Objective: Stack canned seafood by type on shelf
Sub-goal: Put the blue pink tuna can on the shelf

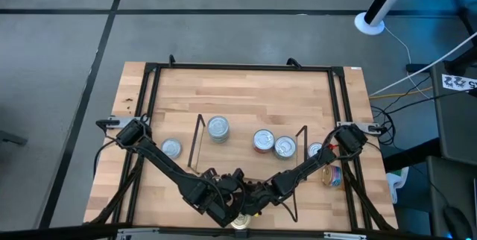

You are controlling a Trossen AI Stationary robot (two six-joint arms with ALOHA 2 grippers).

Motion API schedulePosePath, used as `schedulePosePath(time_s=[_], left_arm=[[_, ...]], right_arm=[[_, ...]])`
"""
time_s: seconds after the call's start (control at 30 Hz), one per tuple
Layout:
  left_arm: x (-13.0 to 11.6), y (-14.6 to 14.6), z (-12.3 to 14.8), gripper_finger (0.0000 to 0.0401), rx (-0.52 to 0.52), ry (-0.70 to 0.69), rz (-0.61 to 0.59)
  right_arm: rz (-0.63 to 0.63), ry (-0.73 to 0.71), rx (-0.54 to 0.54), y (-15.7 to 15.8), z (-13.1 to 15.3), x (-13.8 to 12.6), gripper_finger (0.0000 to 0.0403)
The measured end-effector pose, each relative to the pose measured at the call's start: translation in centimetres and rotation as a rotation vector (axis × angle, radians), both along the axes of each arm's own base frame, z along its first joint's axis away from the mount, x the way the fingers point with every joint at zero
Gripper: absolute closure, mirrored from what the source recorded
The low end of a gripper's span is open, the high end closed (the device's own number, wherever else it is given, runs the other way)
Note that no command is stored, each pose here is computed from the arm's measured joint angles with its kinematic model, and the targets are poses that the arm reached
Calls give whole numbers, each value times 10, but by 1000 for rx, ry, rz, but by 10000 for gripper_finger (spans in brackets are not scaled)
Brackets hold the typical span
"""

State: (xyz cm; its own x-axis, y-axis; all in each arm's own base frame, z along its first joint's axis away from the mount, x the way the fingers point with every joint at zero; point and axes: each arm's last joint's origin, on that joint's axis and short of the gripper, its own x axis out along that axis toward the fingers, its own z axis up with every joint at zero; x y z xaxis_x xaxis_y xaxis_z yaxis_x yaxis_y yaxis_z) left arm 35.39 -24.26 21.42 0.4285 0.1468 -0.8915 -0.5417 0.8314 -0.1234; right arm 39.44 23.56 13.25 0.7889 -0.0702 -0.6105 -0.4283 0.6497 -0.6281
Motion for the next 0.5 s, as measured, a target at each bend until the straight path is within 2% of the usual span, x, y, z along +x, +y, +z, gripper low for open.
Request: schedulePosePath(time_s=[0.2, 0.33, 0.5], left_arm=[[-5, -8, -1, 401, -4, 58, -159], [-12, -16, -2, 398, -48, 86, -181], [-17, -20, -2, 352, -20, 115, -249]], right_arm=[[0, 1, -1, 0, 0, 0, 123], [0, 0, 0, 0, 0, 0, 123], [1, 1, 0, 0, 0, 0, 123]])
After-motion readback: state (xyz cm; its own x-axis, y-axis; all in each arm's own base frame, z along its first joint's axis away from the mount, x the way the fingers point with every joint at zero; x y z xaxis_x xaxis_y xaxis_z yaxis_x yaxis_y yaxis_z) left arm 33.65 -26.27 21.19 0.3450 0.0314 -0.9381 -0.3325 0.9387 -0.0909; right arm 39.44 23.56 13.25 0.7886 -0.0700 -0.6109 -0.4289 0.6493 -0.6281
